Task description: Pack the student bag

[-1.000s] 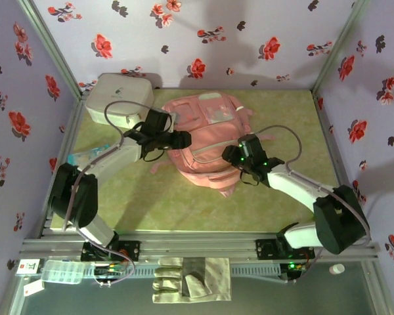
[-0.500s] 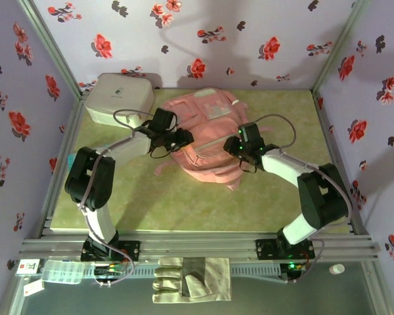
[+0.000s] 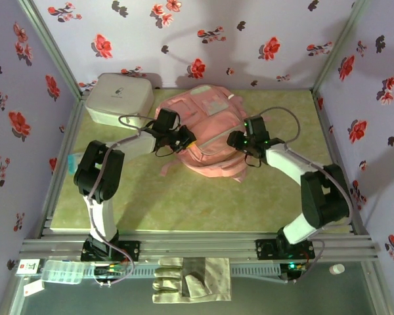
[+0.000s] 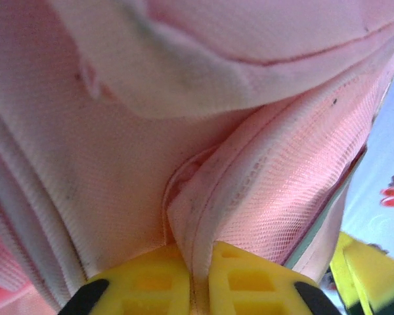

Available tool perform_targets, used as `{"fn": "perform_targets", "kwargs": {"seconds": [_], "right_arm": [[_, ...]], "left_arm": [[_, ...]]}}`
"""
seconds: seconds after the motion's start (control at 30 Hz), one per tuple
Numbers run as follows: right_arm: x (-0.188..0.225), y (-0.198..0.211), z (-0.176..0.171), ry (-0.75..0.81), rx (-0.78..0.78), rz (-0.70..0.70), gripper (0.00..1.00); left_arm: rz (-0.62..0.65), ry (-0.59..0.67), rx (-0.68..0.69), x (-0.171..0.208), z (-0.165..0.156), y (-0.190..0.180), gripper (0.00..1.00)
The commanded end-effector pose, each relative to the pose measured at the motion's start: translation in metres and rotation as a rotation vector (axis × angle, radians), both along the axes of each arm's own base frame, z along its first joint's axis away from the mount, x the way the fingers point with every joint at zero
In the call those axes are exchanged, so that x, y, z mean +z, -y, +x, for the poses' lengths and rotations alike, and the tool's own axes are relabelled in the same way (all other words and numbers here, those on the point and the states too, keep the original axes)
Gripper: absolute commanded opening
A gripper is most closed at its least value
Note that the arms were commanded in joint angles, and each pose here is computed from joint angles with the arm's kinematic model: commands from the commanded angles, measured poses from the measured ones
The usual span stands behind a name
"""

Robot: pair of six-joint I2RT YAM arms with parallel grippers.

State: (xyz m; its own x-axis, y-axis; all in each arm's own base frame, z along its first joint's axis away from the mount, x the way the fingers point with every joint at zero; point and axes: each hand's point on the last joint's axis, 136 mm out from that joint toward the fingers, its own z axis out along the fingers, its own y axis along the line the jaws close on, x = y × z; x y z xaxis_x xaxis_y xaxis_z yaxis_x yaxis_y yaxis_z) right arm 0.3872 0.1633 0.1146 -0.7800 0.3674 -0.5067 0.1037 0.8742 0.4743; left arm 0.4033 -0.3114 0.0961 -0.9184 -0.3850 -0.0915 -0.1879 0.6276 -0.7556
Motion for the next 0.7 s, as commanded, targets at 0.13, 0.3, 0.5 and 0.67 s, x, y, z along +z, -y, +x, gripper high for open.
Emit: {"fn": "perform_targets", "kwargs": {"seconds": [0.13, 0.3, 0.5, 0.67], "right_arm": [[0.01, -0.011, -0.049, 0.003, 0.086, -0.184, 0.51], [0.012, -0.056, -0.062, 0.048, 0.149, -0.24, 0.48], [0.009, -0.11, -0.06, 0.101, 0.187, -0.235, 0.39], [-0.005, -0.126, -0.048, 0.104, 0.114, -0.221, 0.34]], "left_arm": [[-0.11, 0.047, 0.083, 0.022, 0.02, 0.006, 0.0], [-0.142, 0.046, 0.106, 0.029, 0.02, 0.008, 0.0], [-0.14, 0.047, 0.106, 0.031, 0.019, 0.008, 0.0], [-0.137, 0.046, 0.104, 0.029, 0.018, 0.009, 0.0]]}}
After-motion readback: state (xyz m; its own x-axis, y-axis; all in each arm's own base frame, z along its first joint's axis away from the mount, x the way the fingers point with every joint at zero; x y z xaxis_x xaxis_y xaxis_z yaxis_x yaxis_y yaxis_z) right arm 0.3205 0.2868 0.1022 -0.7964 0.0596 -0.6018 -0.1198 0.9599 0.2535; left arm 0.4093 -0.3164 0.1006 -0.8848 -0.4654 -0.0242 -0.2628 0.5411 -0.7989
